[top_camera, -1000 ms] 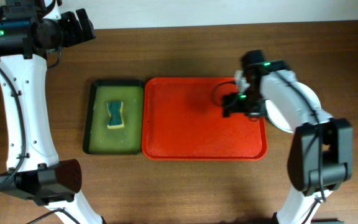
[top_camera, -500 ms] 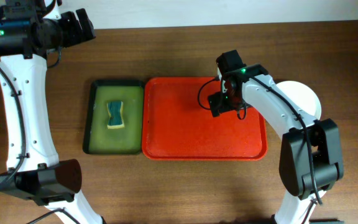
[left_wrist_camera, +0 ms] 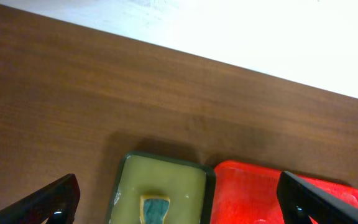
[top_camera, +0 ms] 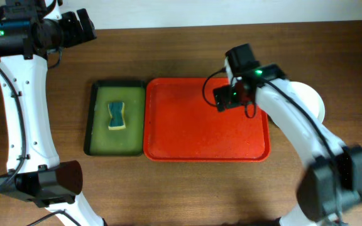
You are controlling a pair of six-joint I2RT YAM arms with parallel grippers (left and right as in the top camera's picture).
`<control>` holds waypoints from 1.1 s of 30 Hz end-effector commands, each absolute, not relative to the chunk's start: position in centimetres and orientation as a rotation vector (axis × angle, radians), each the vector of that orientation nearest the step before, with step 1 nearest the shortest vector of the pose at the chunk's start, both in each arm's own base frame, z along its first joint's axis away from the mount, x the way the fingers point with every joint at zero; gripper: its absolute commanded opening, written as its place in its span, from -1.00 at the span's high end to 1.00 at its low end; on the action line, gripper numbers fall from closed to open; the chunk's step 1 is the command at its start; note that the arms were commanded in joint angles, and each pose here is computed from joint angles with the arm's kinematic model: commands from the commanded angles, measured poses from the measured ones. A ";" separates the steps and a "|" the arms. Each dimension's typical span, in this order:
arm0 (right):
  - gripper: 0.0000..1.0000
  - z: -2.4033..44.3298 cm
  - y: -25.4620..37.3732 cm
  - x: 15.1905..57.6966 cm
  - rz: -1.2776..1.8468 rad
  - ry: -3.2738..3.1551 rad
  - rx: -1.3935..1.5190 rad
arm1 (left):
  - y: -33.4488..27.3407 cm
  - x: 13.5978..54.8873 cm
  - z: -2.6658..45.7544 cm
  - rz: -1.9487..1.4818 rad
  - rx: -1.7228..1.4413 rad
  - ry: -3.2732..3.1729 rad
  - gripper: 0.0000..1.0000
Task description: Clean dirty plates on tray and stack at the side
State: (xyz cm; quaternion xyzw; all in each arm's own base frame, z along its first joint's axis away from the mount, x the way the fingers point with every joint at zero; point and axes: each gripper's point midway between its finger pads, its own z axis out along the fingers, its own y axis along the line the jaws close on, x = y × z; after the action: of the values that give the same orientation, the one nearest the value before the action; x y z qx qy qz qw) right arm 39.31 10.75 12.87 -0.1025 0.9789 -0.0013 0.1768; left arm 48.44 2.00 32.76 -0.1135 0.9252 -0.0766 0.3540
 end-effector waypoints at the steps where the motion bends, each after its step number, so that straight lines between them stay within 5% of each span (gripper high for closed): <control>1: -0.97 23.4 10.1 37.7 0.045 2.497 -0.249 | 1.8 48.6 32.6 -0.212 -0.301 2.394 -0.99; 5: -0.97 39.9 6.1 28.9 0.036 1.987 -0.202 | 1.8 48.6 32.6 -0.212 -0.301 2.394 -0.99; 8: -0.97 46.7 2.9 20.0 0.055 1.695 -0.136 | 1.8 48.6 32.6 -0.212 -0.301 2.394 -0.99; 11: -0.97 47.5 -0.2 11.5 0.038 1.514 -0.056 | 1.8 48.6 32.6 -0.212 -0.301 2.394 -0.99; 14: -0.97 44.4 -1.5 7.4 0.011 1.434 -0.010 | 1.8 48.6 32.6 -0.212 -0.301 2.394 -0.99; 19: -0.97 36.1 -0.8 12.8 -0.013 1.456 0.008 | 1.8 48.6 32.6 -0.212 -0.301 2.394 -0.99; 23: -0.97 36.2 0.1 18.4 0.010 1.167 0.011 | 1.8 48.6 32.6 -0.212 -0.301 2.394 -0.98; 33: -0.97 22.4 1.5 24.1 0.041 1.370 -0.071 | 1.8 48.6 32.6 -0.212 -0.301 2.394 -0.99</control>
State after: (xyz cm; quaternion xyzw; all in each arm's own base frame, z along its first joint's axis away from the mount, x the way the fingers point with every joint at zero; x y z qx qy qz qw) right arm 23.61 1.03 24.94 -0.0190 0.6062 0.0111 0.7950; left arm 48.50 2.00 32.64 -0.1136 0.9256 -0.0766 0.3529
